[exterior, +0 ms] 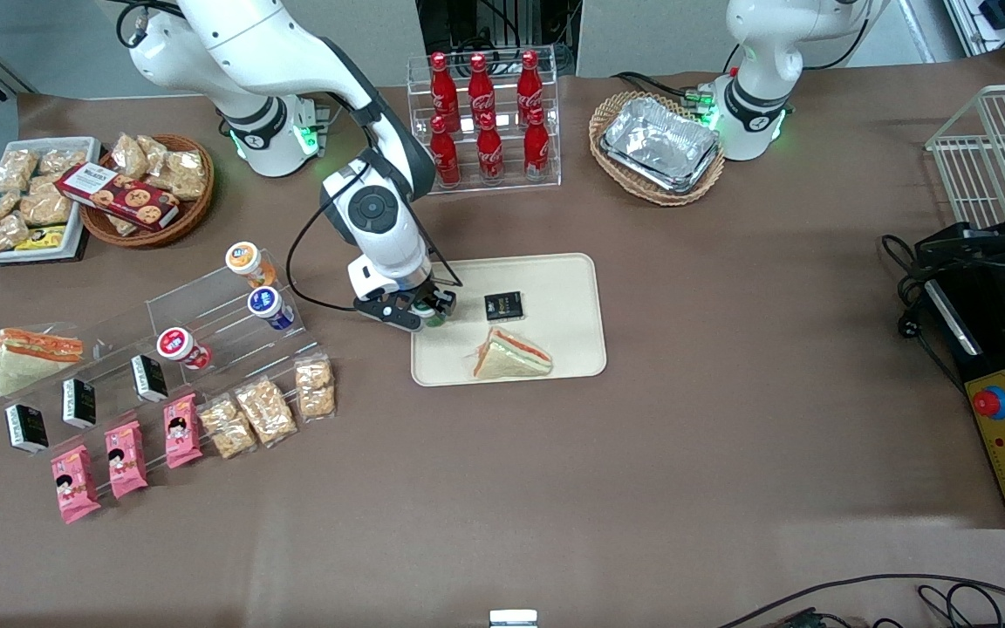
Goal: Place green gum on tray
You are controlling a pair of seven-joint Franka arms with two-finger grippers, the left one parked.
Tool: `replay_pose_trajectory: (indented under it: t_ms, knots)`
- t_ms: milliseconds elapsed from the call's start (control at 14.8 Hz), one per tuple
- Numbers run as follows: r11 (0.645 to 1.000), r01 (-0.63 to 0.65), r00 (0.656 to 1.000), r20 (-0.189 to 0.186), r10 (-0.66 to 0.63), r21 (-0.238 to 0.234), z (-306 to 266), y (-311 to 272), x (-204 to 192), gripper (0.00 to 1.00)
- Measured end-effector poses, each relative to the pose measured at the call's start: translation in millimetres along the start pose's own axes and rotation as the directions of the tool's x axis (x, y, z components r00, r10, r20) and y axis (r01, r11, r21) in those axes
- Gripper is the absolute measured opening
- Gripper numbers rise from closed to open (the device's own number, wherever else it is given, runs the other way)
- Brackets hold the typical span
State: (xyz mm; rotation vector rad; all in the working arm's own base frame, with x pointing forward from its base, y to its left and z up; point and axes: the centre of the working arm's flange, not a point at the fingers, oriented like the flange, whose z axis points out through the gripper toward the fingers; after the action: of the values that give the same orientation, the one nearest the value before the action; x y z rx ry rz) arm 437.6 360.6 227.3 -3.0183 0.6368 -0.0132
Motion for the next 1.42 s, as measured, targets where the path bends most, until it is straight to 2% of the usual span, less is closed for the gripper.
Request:
replay_pose_trajectory:
  t_ms: [135,474,812,1015,1218,1421]
  knots:
    - [1.0,-0.009,1.0,-0.003,0.009,0.003,4,-1,-3,0.58]
    - [1.0,-0.03,1.0,-0.005,0.03,0.006,5,-2,-2,0.99]
    - [0.999,-0.039,0.999,-0.011,0.039,0.011,3,-1,2,1.0]
    - [0.998,-0.045,0.999,-0.025,0.046,0.034,-14,-5,14,1.0]
    - [0.999,-0.024,1.0,-0.012,0.024,0.028,-57,-11,35,1.0]
    - [1.0,0.016,1.0,0.008,-0.016,0.021,-127,-17,60,1.0]
